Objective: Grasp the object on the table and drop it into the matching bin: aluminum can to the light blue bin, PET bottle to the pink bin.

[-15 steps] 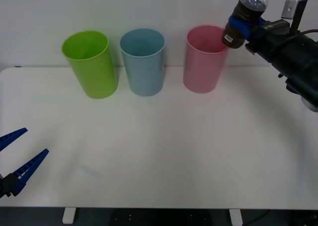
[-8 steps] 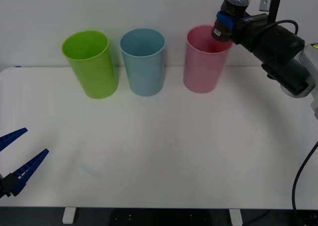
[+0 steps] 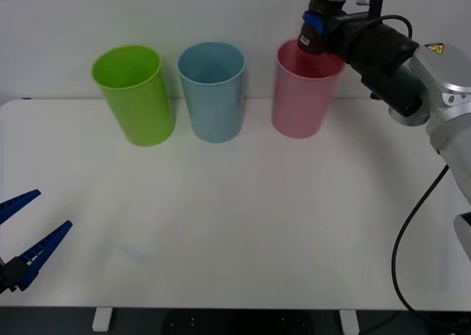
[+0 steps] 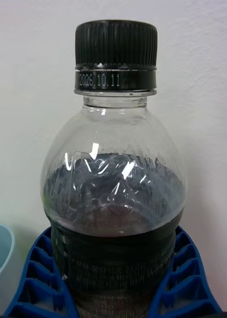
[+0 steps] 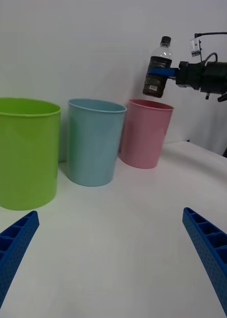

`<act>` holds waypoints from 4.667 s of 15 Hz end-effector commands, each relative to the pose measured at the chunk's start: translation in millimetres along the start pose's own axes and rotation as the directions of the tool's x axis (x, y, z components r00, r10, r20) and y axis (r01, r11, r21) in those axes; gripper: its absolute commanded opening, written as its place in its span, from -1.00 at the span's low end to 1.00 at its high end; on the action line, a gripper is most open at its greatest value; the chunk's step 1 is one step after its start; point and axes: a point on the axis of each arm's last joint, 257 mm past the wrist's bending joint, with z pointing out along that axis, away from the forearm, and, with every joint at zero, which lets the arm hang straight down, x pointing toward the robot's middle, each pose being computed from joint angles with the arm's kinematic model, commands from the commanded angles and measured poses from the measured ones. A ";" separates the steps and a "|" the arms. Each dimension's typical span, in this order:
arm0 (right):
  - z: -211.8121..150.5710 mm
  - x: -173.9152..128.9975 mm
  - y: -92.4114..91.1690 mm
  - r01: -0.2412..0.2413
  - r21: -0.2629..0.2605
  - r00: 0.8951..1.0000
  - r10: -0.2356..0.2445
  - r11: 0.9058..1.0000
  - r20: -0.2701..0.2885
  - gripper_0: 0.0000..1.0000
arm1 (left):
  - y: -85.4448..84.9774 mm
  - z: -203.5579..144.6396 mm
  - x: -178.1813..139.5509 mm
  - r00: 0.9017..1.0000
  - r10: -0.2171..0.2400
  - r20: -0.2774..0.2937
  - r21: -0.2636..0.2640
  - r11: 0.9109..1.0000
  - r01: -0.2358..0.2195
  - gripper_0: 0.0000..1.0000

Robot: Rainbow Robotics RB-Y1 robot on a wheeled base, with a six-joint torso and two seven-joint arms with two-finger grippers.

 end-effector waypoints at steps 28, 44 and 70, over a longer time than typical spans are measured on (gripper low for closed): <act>-23.9 -1.7 14.7 0.048 -0.107 0.999 -0.046 0.993 0.021 1.00 | 0.0 0.0 0.0 1.000 0.000 0.000 0.000 1.000 0.000 1.00; -185.2 34.1 51.6 0.074 -0.251 0.996 -0.060 0.965 0.062 1.00 | 0.0 0.0 0.0 1.000 0.000 0.000 0.000 1.000 0.000 1.00; -377.3 119.8 88.2 0.208 -0.377 0.975 -0.223 0.903 0.003 1.00 | 0.0 0.0 0.0 1.000 0.000 0.000 0.000 1.000 0.000 1.00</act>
